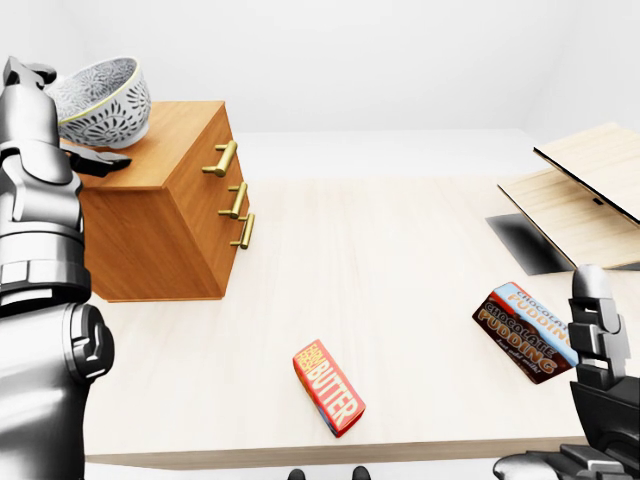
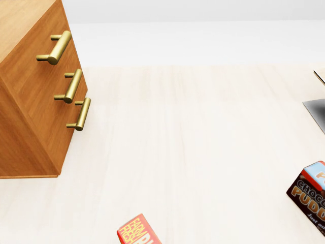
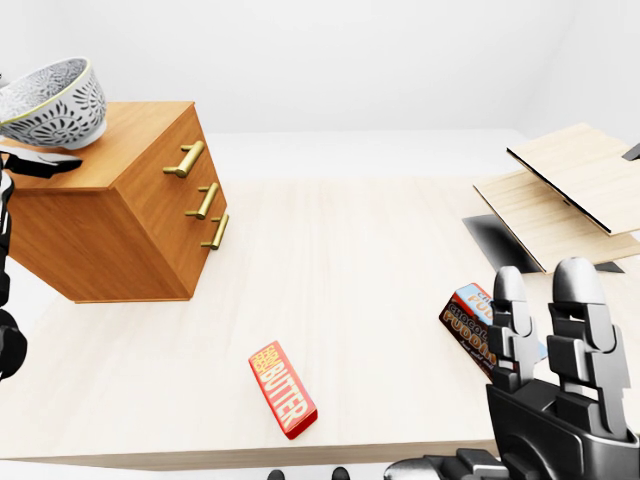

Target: Close the top drawer of the cabinet and put the bowl on top of it.

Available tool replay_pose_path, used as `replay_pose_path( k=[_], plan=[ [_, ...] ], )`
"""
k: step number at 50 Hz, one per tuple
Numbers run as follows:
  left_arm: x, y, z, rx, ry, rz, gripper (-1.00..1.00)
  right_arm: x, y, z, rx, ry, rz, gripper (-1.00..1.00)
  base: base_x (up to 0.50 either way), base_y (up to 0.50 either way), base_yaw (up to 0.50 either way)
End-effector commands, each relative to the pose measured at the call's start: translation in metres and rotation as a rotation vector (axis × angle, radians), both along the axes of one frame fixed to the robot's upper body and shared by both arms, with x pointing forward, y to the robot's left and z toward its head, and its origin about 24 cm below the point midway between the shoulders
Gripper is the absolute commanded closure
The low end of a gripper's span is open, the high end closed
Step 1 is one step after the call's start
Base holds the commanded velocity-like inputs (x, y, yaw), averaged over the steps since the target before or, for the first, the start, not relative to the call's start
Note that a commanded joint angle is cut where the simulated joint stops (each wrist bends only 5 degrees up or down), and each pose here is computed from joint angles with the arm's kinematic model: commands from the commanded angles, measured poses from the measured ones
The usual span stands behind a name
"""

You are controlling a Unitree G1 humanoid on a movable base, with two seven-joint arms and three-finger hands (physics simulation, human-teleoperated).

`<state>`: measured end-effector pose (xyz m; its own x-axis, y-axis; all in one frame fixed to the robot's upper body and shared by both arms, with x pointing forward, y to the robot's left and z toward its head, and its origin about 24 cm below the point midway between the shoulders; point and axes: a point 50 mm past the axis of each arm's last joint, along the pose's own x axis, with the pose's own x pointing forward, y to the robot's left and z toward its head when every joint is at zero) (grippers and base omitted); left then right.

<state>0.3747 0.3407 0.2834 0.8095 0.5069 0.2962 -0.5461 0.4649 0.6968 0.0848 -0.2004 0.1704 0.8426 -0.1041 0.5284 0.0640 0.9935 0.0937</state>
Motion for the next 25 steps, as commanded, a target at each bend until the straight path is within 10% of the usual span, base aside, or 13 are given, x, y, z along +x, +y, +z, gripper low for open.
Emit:
replay_pose_path(
  k=[1, 25],
  plan=[
    [0.001, 0.001, -0.014, -0.024, 0.04, -0.003, -1.0, 0.001, 0.001, 0.0, -0.001, 0.001, 0.0, -1.0, 0.0, 0.0, 0.0],
    [-0.004, 0.001, 0.005, -0.005, -0.032, -0.023, -1.0, 0.0, 0.001, -0.001, 0.001, 0.01, 0.006, -1.0, 0.0, 0.0, 0.0]
  ],
)
